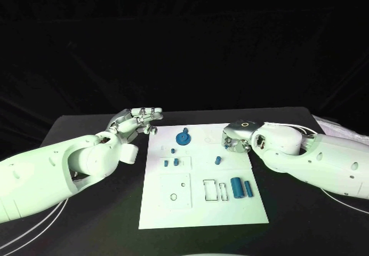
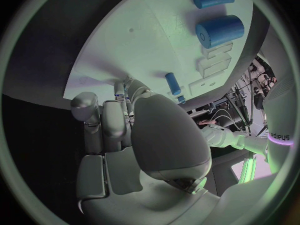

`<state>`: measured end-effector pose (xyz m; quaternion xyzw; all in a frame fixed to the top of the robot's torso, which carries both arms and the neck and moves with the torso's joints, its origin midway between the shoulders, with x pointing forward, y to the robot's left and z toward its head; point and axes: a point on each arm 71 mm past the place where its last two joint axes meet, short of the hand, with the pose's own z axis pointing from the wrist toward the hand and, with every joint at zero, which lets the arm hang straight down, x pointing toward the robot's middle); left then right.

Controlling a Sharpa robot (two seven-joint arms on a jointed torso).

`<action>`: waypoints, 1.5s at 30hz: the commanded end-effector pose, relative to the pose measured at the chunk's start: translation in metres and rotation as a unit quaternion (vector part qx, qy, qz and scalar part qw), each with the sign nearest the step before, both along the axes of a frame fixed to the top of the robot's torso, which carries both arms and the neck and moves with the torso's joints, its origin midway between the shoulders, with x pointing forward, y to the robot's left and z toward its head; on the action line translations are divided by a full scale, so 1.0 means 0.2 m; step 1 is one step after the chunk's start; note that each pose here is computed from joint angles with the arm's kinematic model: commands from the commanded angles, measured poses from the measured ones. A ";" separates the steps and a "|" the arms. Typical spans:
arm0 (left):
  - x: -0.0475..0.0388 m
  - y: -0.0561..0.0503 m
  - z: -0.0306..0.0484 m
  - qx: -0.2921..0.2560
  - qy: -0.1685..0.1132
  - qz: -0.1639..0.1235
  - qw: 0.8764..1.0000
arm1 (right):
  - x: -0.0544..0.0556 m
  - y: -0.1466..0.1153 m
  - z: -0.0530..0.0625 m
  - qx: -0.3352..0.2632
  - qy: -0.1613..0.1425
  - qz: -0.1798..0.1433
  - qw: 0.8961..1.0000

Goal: Assemble the parts on the task board

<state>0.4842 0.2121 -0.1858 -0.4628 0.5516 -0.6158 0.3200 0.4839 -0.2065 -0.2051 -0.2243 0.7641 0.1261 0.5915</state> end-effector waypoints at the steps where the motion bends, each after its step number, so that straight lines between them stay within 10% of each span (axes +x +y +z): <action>1: -0.001 0.00 0.004 -0.005 -0.002 0.002 1.000 | -0.01 0.01 -0.04 -0.014 0.021 0.006 1.000; 13: 0.007 0.01 0.000 -0.004 -0.001 0.004 1.000 | -0.02 0.00 -0.03 0.020 -0.004 0.000 1.000; 30: 0.020 0.02 -0.007 -0.001 0.001 0.006 1.000 | -0.05 -0.03 0.16 0.079 -0.034 -0.013 0.996; 45: 0.018 0.00 -0.008 -0.004 0.002 0.001 1.000 | -0.28 0.34 0.19 0.147 -0.002 0.092 0.985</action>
